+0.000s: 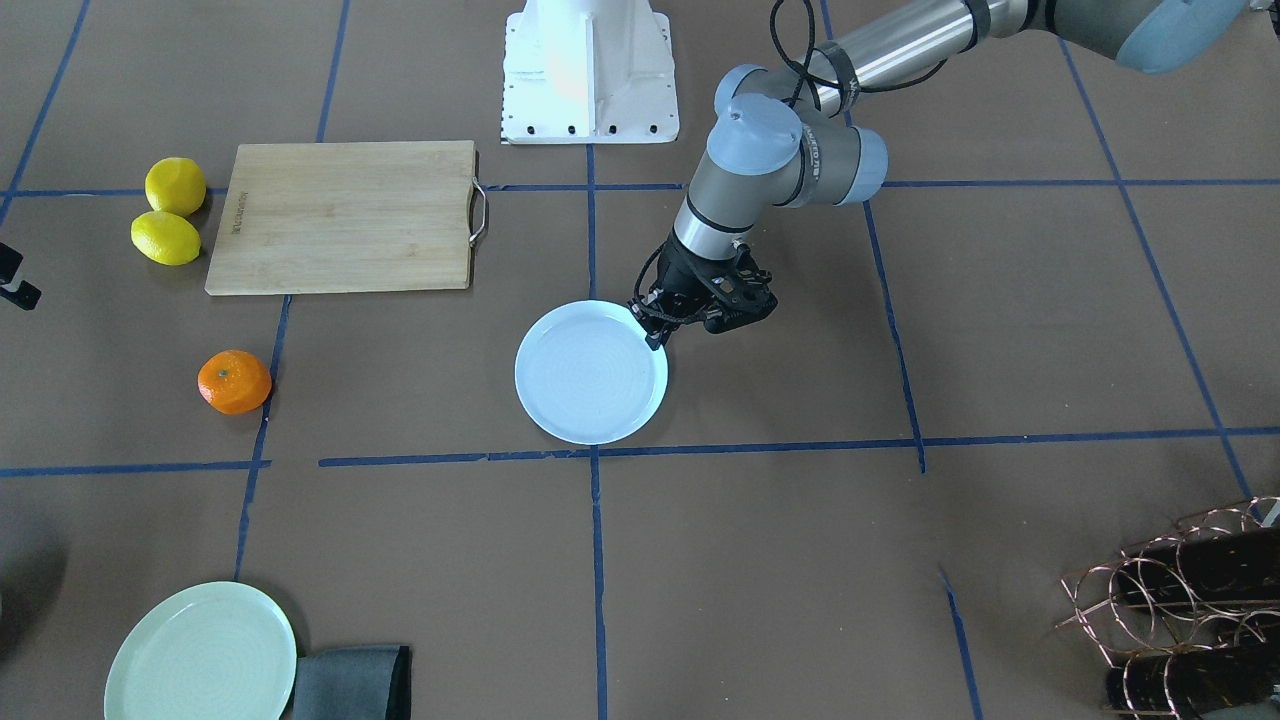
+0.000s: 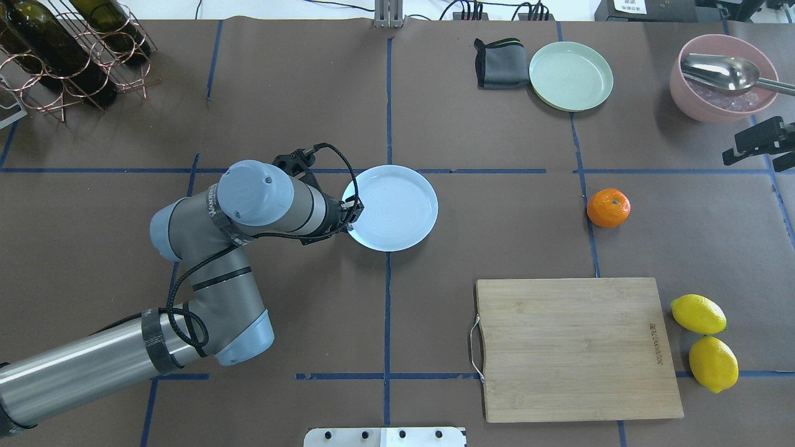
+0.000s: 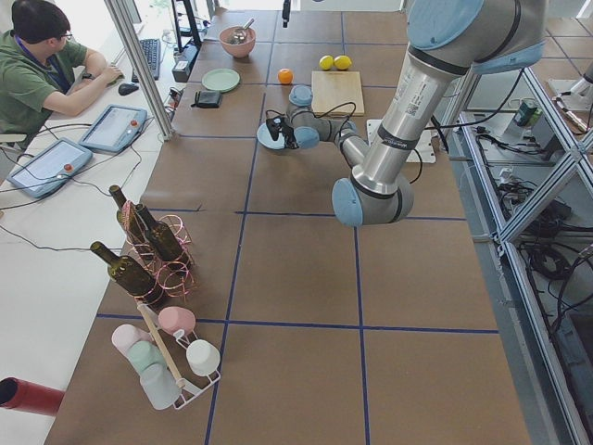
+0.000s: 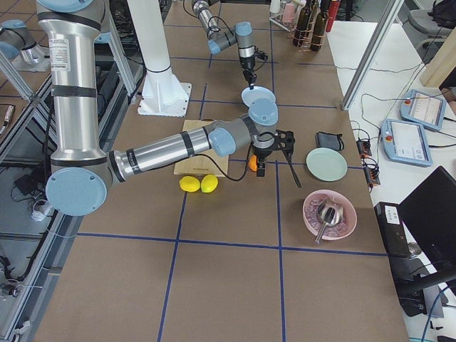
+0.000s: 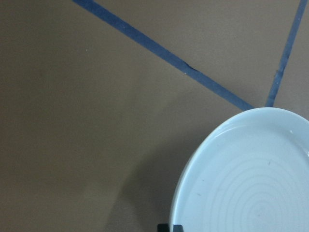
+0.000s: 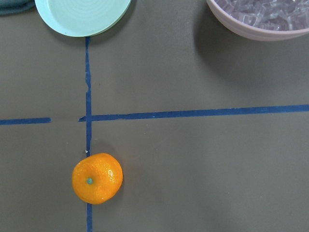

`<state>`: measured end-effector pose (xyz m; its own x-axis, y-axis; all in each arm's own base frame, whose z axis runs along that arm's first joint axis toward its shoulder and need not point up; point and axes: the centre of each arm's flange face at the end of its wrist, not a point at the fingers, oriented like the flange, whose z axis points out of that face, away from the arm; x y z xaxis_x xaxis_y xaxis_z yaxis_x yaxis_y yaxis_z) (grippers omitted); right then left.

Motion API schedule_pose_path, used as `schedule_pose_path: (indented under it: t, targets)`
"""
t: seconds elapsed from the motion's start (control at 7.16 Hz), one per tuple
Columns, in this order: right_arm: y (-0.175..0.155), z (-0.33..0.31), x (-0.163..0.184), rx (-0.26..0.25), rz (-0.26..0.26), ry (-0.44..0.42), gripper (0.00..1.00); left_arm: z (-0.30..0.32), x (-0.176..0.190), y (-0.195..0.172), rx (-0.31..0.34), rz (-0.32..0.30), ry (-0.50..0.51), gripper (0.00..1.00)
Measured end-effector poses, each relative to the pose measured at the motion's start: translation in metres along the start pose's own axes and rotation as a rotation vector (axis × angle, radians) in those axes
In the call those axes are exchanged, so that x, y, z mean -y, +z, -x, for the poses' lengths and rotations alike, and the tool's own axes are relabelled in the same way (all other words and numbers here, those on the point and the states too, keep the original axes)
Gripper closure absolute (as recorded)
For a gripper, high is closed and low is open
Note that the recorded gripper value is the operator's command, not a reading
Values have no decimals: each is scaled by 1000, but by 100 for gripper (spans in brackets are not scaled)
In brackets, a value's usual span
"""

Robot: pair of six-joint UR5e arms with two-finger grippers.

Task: Pick orange to plate
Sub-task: 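Release the plate and withdraw the left gripper while the right gripper reaches toward the orange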

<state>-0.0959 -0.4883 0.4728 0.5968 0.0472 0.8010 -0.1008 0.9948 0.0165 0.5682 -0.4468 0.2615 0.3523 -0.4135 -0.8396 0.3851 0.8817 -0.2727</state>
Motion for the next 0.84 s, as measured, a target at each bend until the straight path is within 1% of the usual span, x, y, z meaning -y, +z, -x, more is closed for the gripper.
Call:
schedule_pose_path:
  t: [0.28, 0.42, 0.56, 0.7, 0.84]
  targets:
    - [6, 5, -2, -1, 3, -7, 0, 0, 12, -6, -2, -15, 24, 0]
    - [14, 9, -3, -14, 3, -18, 0, -2, 25, -17, -10, -18, 41, 0]
    - [24, 16, -5, -31, -1, -36, 0, -1, 42, -30, -13, -8, 58, 0]
    - [34, 28, -7, -41, -4, -47, 0, 3, 59, -47, -1, -2, 83, 0]
    - [45, 46, -8, -51, -8, -54, 0, 6, 73, -68, 30, -10, 124, 0]
